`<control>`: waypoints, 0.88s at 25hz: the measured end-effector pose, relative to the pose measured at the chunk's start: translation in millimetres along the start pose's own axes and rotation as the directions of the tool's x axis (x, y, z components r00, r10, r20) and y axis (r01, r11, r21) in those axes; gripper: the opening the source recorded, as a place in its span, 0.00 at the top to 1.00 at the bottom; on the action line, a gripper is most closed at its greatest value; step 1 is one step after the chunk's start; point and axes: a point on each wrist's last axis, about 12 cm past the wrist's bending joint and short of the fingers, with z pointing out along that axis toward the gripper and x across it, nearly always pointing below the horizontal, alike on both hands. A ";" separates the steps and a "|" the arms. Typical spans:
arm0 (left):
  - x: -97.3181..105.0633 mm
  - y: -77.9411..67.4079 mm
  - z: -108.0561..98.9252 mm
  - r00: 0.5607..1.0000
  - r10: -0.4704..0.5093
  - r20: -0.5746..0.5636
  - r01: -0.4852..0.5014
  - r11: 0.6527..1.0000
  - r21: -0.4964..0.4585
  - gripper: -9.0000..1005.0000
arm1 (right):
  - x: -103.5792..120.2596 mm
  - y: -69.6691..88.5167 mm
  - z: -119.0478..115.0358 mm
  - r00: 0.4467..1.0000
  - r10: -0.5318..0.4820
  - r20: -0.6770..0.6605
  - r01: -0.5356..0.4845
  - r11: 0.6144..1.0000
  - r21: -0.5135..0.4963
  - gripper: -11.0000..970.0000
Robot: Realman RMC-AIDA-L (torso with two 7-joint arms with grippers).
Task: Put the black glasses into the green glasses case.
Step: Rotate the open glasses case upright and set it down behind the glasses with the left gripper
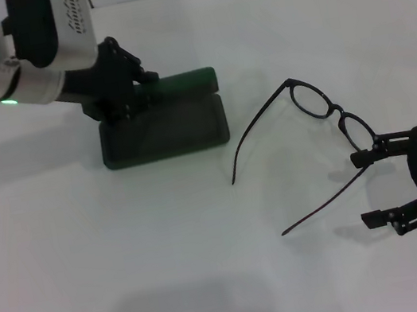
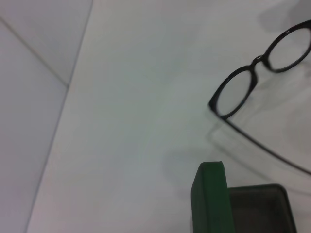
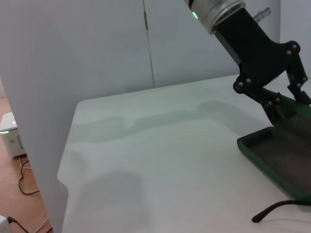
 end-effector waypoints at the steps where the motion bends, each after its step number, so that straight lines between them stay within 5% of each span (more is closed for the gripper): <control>1: -1.8 -1.2 1.5 1.000 0.006 0.004 -0.006 1.000 0.009 0.78 | 0.1 0.0 0.1 1.000 0.000 -0.001 0.000 1.000 0.000 0.15; 22: -11.9 -11.7 10.8 0.997 -0.053 0.057 0.051 0.998 0.040 0.76 | -1.0 -0.7 4.8 1.000 -0.007 -0.009 0.007 1.000 -0.005 0.16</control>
